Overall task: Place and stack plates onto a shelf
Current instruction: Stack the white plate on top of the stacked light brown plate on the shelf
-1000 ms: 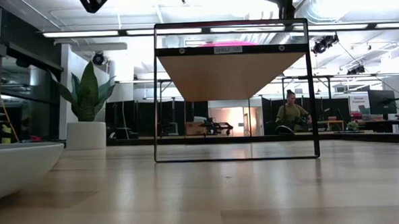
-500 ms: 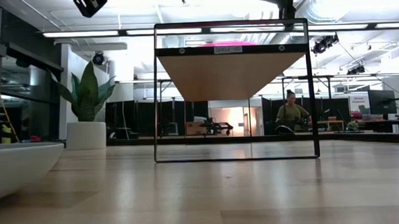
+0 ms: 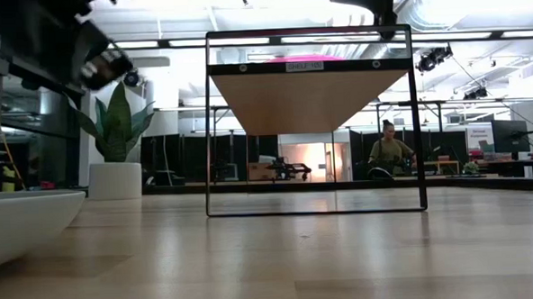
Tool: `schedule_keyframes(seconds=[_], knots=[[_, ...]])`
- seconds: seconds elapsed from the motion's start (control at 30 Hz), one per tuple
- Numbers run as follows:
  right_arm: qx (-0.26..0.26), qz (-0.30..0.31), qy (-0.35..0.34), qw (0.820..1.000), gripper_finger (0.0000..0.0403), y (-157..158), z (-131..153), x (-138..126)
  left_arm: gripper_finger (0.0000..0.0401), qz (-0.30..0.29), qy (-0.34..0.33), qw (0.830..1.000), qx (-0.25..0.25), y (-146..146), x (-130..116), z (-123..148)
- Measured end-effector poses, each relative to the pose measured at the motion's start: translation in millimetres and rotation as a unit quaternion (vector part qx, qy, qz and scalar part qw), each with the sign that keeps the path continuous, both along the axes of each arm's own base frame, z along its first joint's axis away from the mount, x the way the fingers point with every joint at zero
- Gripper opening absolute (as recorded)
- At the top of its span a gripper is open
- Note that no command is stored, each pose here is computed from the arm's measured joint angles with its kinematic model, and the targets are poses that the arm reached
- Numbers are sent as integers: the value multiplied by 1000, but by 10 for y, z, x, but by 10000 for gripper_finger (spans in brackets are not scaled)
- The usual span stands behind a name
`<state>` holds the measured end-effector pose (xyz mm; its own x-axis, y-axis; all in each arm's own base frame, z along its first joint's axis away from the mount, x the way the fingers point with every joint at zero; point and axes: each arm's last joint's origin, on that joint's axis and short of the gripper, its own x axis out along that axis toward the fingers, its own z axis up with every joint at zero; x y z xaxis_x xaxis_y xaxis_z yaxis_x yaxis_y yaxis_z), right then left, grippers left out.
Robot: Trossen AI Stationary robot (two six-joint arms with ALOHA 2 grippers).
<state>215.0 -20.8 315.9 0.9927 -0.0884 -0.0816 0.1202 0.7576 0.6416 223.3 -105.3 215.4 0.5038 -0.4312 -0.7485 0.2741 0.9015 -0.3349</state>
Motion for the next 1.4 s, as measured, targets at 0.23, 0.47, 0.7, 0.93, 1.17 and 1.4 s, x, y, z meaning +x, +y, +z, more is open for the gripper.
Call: schedule_keyframes(seconds=[0.23,0.47,0.7,0.93,1.17,1.4], knots=[[2,0,9,1000,171,0,-17,-3,129,-7,17,1000,-6,-89,-83,-419],[3,0,22,1000,171,0,-42,-5,129,-50,34,998,28,-120,-68,-648],[10,-1,32,999,171,0,-63,-7,129,-38,79,995,41,-137,-20,-875],[13,-2,43,999,171,1,-83,-9,129,-24,72,997,34,-168,1,-881],[13,-1,46,999,171,1,-90,-10,129,-14,73,996,41,-158,1,-889],[12,-1,48,999,171,1,-94,-11,129,-2,87,996,26,-159,-7,-888]])
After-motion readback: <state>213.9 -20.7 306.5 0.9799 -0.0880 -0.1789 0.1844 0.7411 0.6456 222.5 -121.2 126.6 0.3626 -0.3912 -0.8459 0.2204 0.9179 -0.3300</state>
